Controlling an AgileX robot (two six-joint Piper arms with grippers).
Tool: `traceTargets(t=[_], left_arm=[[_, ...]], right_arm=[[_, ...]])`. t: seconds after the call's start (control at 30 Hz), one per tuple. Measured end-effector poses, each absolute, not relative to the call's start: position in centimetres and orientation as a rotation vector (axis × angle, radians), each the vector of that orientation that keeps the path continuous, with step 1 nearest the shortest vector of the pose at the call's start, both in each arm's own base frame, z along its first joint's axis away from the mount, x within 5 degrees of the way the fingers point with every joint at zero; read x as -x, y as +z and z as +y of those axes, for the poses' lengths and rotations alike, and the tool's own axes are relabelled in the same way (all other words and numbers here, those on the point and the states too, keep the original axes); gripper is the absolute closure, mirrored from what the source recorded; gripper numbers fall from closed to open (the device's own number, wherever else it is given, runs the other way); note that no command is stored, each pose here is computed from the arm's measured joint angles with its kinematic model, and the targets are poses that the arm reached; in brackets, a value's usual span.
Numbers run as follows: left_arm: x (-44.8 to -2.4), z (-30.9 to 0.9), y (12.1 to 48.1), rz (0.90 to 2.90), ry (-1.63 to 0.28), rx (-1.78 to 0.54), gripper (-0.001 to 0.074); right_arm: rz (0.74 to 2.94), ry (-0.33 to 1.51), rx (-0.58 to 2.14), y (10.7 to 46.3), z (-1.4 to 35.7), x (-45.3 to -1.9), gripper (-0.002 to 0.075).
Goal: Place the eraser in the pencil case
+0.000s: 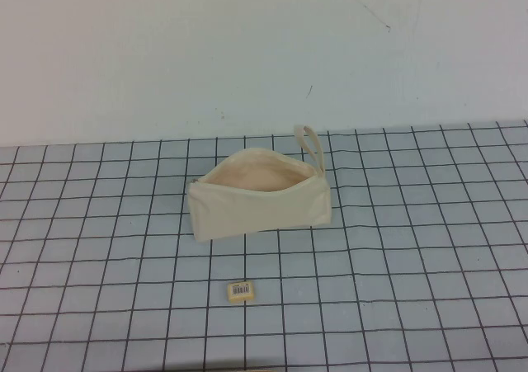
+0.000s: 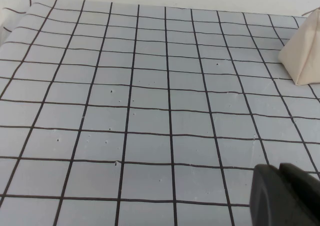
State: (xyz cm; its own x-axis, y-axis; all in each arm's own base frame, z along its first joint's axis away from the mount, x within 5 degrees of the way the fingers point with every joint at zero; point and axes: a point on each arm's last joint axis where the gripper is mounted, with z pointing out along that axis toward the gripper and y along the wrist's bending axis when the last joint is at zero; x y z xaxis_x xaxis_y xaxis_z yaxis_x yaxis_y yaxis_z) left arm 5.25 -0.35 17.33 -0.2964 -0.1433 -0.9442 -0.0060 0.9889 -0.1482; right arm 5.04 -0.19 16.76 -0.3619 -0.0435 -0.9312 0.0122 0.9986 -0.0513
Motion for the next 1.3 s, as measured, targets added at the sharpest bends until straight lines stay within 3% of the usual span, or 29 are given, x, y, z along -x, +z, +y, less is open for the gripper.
traceTargets(t=[1.3], left_arm=[[-5.29,-0.33,17.48,1.851,-0.134,0.108,0.0736]], right_arm=[[1.940,-0.058,0.022,16.76,-0.19,-5.04,0.0727]])
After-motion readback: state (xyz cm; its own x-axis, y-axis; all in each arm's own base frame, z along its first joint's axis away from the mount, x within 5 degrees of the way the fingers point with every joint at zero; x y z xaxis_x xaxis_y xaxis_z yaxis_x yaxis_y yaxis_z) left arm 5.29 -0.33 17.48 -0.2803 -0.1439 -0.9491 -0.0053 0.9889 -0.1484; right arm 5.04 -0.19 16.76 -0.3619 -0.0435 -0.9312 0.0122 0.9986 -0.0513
